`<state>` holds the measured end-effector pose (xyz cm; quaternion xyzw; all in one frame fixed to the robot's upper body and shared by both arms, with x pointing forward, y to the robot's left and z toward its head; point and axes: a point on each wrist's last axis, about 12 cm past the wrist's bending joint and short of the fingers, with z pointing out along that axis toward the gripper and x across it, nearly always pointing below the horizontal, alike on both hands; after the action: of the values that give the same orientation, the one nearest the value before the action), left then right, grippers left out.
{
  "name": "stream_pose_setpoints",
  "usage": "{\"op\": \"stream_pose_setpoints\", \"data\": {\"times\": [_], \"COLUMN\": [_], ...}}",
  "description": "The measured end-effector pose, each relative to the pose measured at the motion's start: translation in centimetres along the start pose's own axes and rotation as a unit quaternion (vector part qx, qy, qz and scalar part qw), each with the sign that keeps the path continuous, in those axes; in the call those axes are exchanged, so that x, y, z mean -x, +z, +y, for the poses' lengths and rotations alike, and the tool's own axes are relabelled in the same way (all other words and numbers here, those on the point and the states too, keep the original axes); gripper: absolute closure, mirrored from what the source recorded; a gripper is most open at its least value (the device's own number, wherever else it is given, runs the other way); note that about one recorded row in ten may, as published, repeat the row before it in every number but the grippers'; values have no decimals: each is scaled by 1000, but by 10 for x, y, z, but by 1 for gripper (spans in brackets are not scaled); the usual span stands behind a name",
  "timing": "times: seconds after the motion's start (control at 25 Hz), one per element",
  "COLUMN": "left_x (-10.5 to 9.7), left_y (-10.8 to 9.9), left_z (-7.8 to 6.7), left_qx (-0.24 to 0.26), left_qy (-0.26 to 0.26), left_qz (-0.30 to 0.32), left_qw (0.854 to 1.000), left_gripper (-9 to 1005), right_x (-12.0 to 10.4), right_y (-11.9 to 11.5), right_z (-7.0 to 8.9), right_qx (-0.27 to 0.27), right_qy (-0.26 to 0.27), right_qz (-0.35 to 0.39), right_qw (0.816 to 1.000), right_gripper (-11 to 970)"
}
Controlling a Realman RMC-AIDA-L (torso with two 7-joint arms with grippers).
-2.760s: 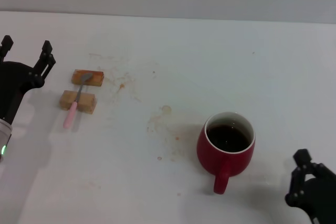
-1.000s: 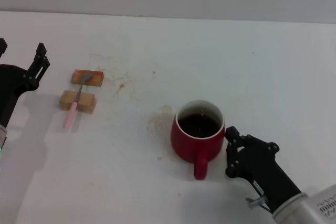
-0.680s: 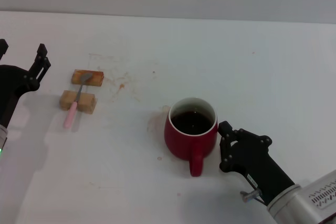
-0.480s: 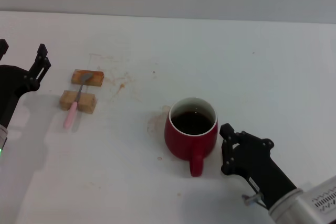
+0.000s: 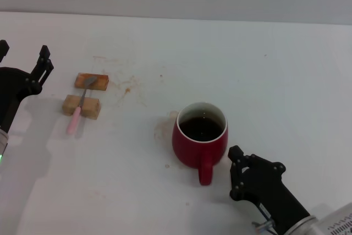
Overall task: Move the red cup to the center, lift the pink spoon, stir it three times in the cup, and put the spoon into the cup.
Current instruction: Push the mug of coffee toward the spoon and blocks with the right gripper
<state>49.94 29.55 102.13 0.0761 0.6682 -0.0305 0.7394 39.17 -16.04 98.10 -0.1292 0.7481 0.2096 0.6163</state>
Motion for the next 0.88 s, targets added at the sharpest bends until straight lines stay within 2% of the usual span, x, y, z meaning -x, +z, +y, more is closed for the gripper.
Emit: {"op": "stream_pose_setpoints", "data": {"times": [0.64, 0.88], "left_x": [-2, -2], "left_y": [-5, -4], "left_z": [2, 0], "left_qx": [4, 0], "left_qy": [-1, -2], "left_qz": [5, 4], "left_qw": [1000, 1000], "left_gripper": [150, 152], "right_x": [11, 15], "right_y": [29, 38], "right_z": [-2, -7], "right_qx": [34, 32], "right_qy": [-24, -35], "right_qz": [2, -3], "right_qw": [999, 999], "right_gripper": [959, 959]}}
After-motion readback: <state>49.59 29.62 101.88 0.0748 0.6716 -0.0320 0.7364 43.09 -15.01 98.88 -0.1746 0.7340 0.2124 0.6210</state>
